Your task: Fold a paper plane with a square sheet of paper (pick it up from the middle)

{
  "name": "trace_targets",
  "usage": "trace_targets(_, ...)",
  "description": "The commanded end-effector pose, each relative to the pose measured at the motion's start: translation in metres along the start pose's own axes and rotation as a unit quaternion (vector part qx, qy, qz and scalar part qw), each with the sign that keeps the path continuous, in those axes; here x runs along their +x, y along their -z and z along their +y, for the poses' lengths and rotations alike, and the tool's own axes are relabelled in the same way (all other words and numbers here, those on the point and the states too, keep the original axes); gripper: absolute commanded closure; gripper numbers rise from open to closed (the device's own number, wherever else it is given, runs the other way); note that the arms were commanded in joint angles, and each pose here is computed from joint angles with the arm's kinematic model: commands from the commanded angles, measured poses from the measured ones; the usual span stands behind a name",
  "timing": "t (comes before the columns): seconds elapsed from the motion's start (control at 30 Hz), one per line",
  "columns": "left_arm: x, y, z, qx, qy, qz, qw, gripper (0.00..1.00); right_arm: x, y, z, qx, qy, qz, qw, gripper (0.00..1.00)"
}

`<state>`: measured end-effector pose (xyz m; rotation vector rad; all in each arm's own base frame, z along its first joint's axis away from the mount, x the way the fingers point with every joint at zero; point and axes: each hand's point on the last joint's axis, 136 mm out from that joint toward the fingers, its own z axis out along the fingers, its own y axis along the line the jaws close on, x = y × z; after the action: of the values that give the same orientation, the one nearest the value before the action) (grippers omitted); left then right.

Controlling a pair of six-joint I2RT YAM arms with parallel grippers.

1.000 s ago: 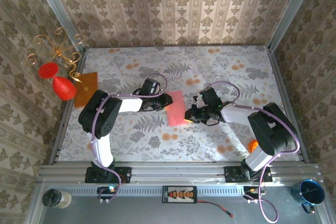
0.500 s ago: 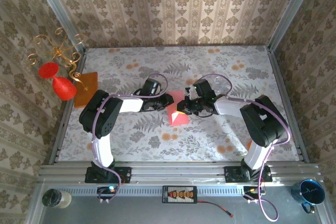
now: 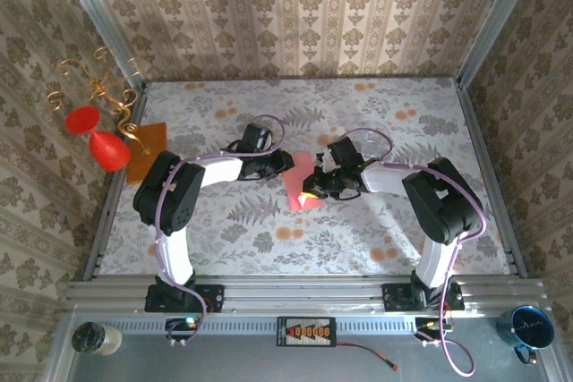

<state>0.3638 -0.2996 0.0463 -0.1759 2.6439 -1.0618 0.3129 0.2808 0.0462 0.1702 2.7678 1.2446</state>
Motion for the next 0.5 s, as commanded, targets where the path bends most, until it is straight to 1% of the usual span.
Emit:
trace_targets(0.0,0.001,-0.004,0.014,-0.024,-0.003,0.012,1.0,0.79,0.004,0.006,0.003,0.011,0.001,0.001,1.0,0.95)
trace_targets(0.13,0.008,-0.014,0.018,-0.029,-0.003,0.023,0.999,0.81,0.001,0.006,0.007,0.004,0.005,-0.001,1.0,0.95)
trace_targets(0.27,0.017,-0.022,0.021,-0.033,-0.005,0.038,0.999,0.83,-0.004,0.001,0.018,-0.026,0.008,-0.001,1.0,0.95)
trace_targets(0.47,0.021,-0.024,0.028,-0.043,0.0,0.044,0.998,0.85,-0.014,-0.011,0.023,-0.041,0.007,-0.006,0.999,0.95)
